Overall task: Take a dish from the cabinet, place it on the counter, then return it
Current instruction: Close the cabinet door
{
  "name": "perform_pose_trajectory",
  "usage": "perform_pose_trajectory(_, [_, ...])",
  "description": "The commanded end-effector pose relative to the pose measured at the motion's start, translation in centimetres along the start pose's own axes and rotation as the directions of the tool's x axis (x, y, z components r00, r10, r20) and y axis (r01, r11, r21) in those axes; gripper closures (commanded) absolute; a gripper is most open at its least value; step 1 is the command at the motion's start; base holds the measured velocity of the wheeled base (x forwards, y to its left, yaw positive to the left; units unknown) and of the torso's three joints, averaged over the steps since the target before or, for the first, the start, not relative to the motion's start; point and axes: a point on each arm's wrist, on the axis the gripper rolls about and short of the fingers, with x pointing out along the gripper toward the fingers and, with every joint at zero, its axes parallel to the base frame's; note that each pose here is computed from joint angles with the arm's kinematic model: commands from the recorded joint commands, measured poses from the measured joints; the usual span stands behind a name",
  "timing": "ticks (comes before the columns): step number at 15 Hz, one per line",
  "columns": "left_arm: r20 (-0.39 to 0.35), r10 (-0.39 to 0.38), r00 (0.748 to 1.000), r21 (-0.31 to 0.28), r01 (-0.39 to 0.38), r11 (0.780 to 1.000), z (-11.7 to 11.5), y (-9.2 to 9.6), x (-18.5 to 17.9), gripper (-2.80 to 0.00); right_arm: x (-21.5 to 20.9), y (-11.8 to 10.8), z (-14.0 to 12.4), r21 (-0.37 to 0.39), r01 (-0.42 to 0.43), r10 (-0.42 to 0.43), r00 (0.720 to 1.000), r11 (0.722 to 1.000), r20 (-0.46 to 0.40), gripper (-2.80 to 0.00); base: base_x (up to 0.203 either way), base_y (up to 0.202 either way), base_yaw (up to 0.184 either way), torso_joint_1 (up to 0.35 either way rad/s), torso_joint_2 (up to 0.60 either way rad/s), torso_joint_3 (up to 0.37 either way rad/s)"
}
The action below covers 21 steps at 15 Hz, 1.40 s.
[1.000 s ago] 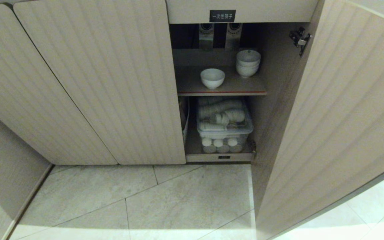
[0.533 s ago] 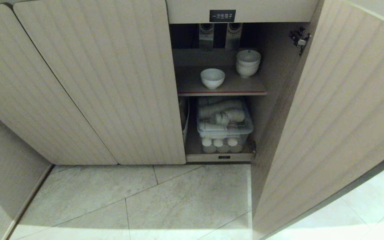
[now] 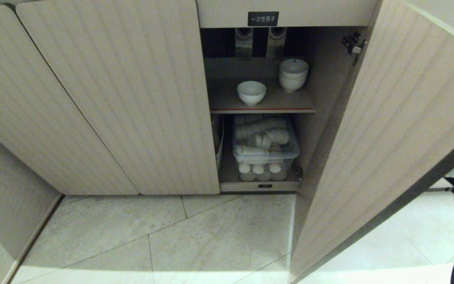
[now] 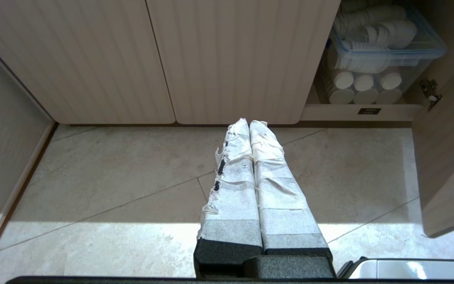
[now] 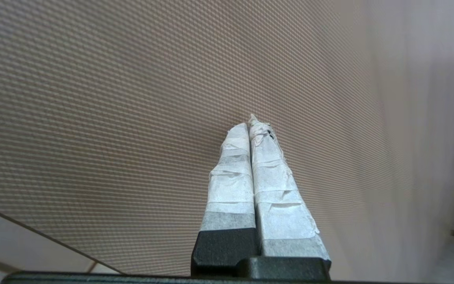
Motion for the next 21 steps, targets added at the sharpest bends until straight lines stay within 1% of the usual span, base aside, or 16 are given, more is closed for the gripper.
perform_pose_trajectory(1, [0.001,-0.001,1.0,-0.001,0.001,1.0,0.0,0.0,0.0,0.0,1.5,-0.3,-0.9,0.019,-0.016,0.017,0.999,1.0,-0.028,0.0,0.0,0.0,0.0,0.0,0.0,0.0])
perform_pose_trajectory(8, [0.0,0.0,1.0,-0.001,0.0,1.0,0.0,0.0,0.0,0.0,7.5,-1.6,-0.8,0.047,-0.046,0.045,0.999,0.998,0.022,0.0,0.0,0.0,0.0,0.0,0.0,0.0])
perform_pose_trajectory(11, [-0.001,-0.001,1.0,-0.001,0.001,1.0,0.0,0.0,0.0,0.0,9.6,-2.1,-0.8,0.071,-0.059,0.056,0.997,0.996,0.047,0.0,0.0,0.0,0.0,0.0,0.0,0.0])
perform_pose_trajectory(16, [0.001,0.0,1.0,-0.001,0.0,1.0,0.0,0.0,0.0,0.0,12.2,-2.9,-1.2,0.096,-0.079,0.071,0.994,0.992,0.082,0.0,0.0,0.0,0.0,0.0,0.0,0.0])
perform_pose_trajectory(21, [0.001,-0.001,1.0,-0.001,0.001,1.0,0.0,0.0,0.0,0.0,14.7,-3.4,-1.0,0.091,-0.099,0.088,0.989,0.991,0.119,0.0,0.0,0.0,0.0,0.0,0.0,0.0])
